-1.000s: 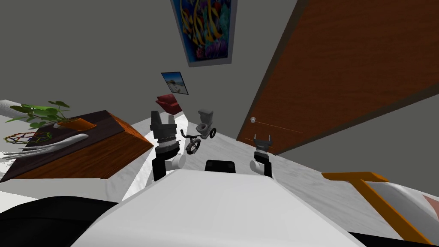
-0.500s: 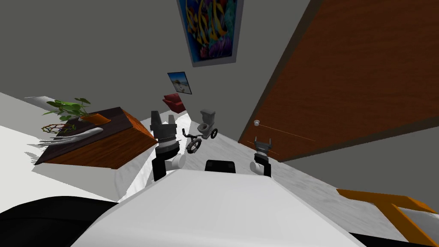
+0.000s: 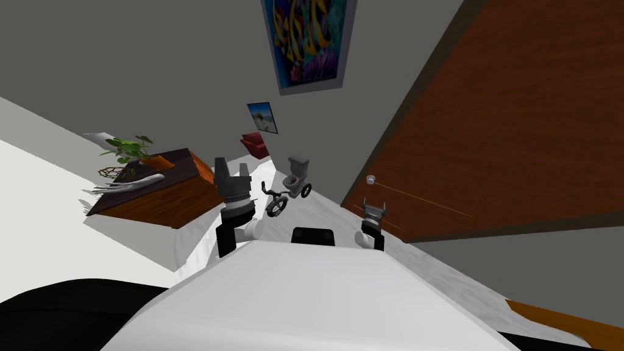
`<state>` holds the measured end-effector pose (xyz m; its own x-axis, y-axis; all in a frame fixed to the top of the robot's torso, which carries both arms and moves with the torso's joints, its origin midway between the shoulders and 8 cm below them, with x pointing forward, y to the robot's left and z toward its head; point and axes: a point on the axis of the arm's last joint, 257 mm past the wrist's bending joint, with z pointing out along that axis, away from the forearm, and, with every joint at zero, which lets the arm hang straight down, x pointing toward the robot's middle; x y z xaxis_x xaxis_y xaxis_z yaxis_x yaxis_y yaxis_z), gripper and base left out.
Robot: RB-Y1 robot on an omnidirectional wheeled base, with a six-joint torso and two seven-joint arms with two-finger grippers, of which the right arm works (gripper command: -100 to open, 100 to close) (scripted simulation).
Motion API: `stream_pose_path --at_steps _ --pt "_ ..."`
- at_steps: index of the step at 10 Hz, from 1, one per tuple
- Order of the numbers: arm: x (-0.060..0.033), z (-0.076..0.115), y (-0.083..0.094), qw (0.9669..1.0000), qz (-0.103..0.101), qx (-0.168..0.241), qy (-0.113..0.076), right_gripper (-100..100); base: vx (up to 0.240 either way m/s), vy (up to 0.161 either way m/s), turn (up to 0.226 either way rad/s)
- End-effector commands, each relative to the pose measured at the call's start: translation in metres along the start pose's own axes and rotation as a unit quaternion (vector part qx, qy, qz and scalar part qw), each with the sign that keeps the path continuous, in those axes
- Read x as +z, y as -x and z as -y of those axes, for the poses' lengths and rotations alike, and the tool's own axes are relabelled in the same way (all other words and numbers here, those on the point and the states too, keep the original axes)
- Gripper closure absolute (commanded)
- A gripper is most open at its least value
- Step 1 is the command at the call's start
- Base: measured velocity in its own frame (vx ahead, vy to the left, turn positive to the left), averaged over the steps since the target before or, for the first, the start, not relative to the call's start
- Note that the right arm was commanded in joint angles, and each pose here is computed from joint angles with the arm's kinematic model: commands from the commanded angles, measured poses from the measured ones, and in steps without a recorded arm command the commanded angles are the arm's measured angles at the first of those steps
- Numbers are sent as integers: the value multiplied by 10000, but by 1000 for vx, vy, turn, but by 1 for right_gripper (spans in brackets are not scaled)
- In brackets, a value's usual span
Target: Pull the door open
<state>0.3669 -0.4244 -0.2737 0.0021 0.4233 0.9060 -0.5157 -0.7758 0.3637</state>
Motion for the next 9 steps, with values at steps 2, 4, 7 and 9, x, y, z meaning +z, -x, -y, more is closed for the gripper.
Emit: stream_pose_path --at_steps 2,4,7,9 --pt "-57 -76 213 9993 214 287 124 -100 63 -71 144" --pt "-106 -127 372 9978 372 492 230 -100 65 -69 146" --pt "-211 -225 655 9932 652 851 449 -100 86 -103 167" --pt "-293 -296 838 9888 830 1077 613 -100 77 -115 195"
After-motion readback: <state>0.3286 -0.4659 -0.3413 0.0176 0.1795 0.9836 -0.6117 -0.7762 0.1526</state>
